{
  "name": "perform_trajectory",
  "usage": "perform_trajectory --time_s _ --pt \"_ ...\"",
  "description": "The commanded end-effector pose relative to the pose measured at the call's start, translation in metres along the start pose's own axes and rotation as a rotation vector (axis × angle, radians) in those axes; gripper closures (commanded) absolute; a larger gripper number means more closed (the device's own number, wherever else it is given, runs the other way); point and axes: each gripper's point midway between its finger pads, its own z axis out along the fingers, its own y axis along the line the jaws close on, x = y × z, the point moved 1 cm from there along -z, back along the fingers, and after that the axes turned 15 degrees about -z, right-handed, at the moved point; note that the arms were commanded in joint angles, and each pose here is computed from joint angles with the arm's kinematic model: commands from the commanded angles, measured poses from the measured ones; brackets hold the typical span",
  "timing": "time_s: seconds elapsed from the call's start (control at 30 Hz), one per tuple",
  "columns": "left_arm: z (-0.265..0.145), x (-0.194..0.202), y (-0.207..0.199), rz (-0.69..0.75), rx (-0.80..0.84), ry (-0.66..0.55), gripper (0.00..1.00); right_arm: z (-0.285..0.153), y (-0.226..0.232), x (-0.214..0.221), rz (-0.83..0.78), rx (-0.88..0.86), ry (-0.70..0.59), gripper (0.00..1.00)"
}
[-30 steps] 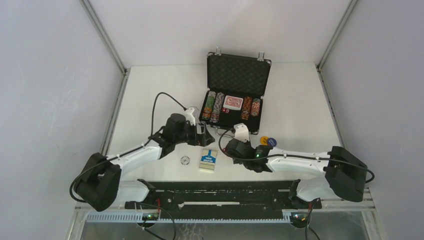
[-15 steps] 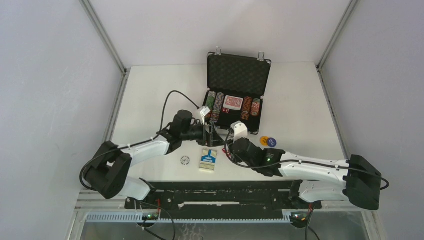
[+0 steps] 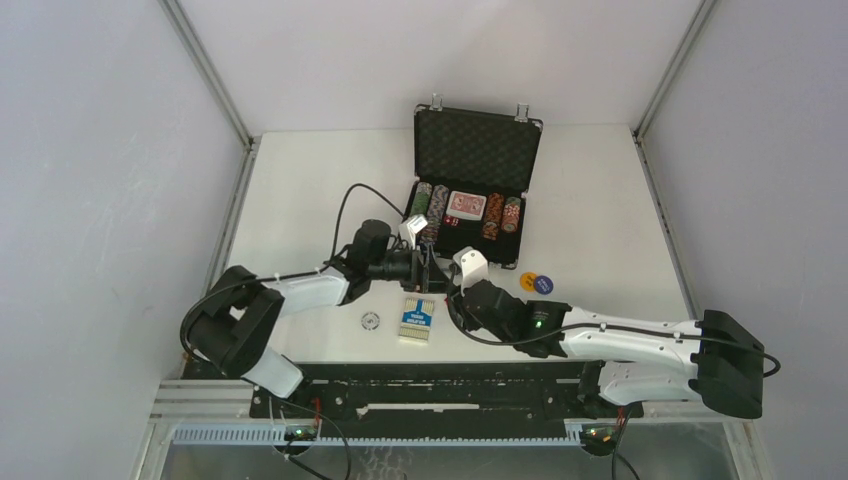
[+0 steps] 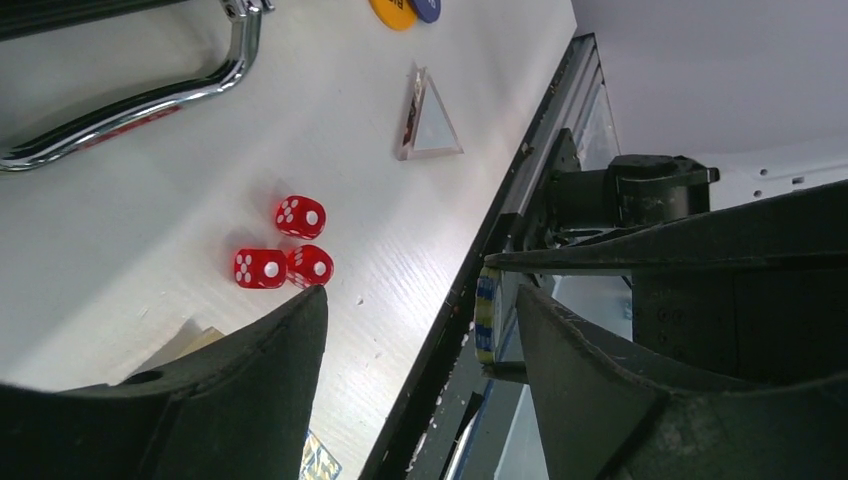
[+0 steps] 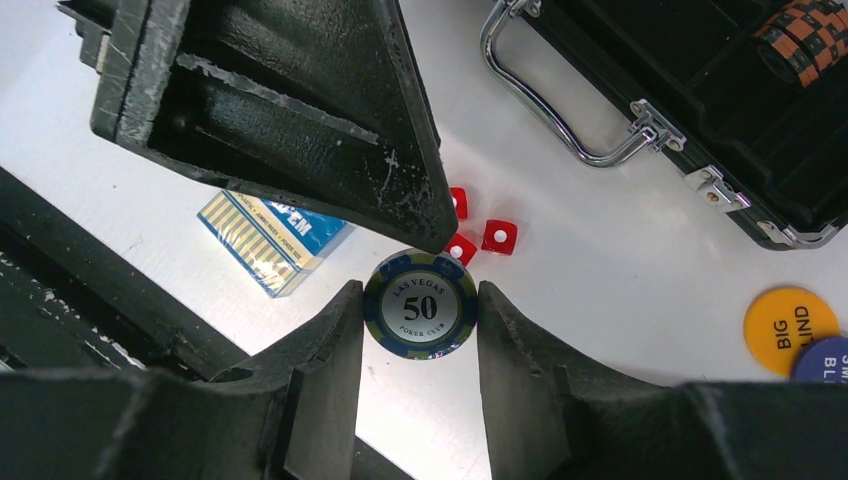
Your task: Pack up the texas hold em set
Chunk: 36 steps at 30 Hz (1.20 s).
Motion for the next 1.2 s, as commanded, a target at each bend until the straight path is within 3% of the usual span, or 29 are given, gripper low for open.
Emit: perform_trajectory --time_s 0.0,0.4,0.6,0.83,1.0,1.07,1.17 --pt "0.004 -0.009 -0.032 0.048 0.115 0.025 0.27 -0.003 0.002 -0.018 0.002 -0.007 -0.071 0.58" --pt "0.01 0.007 -0.025 0.038 0.119 0.094 0.44 -0.001 0.005 -0.022 0.003 -0.018 -0.074 0.58" --pt "0.011 0.011 -0.026 0.037 0.13 0.118 0.64 0.0 0.005 -0.02 0.003 -0.016 -0.067 0.58" --pt "0.013 0.014 -0.032 0.026 0.168 0.145 0.99 0.003 0.007 -0.018 0.004 -0.018 -0.058 0.58" --pt "0.013 0.013 -0.032 0.03 0.167 0.132 1.0 0.002 0.003 -0.018 0.011 -0.003 -0.06 0.55" --pt "0.012 0.011 -0.033 0.042 0.165 0.116 1.0 -0.002 0.002 -0.022 0.015 -0.004 -0.075 0.43" --pt "0.008 0.004 -0.035 0.094 0.153 0.066 1.0 -0.013 -0.002 -0.033 0.024 -0.021 -0.129 0.35"
